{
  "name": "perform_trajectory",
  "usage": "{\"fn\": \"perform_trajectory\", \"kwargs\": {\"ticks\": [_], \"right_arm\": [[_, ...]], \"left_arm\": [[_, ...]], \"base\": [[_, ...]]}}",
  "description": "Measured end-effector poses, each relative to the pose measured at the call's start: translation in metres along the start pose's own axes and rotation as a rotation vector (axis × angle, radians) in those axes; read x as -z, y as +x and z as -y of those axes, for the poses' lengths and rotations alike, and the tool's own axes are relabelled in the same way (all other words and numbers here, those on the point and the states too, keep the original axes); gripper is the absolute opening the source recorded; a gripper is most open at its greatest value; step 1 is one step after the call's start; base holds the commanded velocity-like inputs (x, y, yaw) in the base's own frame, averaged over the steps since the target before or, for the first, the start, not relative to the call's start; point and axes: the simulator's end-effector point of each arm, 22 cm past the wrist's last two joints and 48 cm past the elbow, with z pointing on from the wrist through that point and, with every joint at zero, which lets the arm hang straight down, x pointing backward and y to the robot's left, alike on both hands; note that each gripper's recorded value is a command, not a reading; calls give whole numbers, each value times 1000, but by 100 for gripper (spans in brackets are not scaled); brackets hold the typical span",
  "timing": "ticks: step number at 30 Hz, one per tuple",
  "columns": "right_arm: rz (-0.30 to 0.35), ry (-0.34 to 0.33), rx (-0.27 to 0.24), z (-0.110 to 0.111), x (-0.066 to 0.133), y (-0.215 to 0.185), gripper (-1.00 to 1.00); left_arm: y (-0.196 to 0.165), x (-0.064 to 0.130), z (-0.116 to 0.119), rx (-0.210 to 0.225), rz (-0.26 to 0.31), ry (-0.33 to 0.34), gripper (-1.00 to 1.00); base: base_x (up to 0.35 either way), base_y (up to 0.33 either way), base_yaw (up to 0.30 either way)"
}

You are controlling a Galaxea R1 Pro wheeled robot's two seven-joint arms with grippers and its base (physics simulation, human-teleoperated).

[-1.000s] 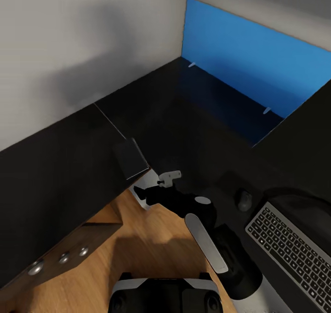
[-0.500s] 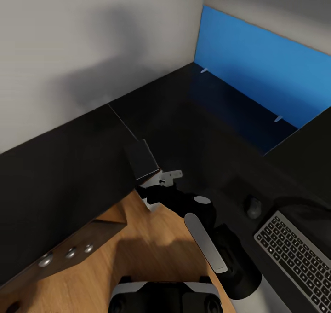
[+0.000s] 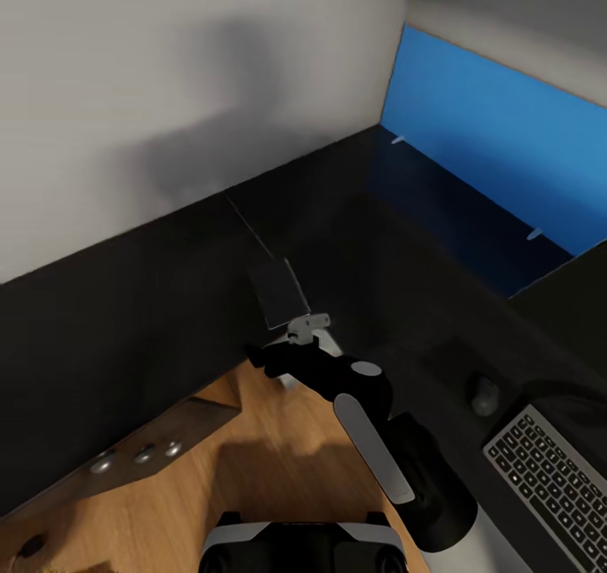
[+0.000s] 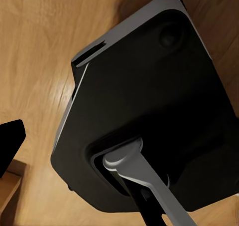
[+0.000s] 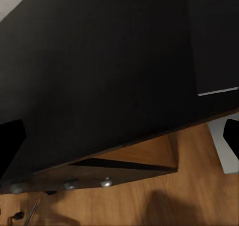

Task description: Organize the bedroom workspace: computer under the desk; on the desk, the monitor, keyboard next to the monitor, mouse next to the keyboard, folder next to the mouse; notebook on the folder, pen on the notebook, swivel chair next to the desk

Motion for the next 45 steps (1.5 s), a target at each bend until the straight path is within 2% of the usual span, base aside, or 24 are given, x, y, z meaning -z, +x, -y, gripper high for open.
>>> {"fn": "perform_trajectory", "kwargs": {"ticks": [45], "right_arm": [[45, -37, 60, -32, 17, -21, 100]], "left_arm": [[-8, 2, 14, 13, 21, 52, 100]], "base": [[0, 0, 134]]}}
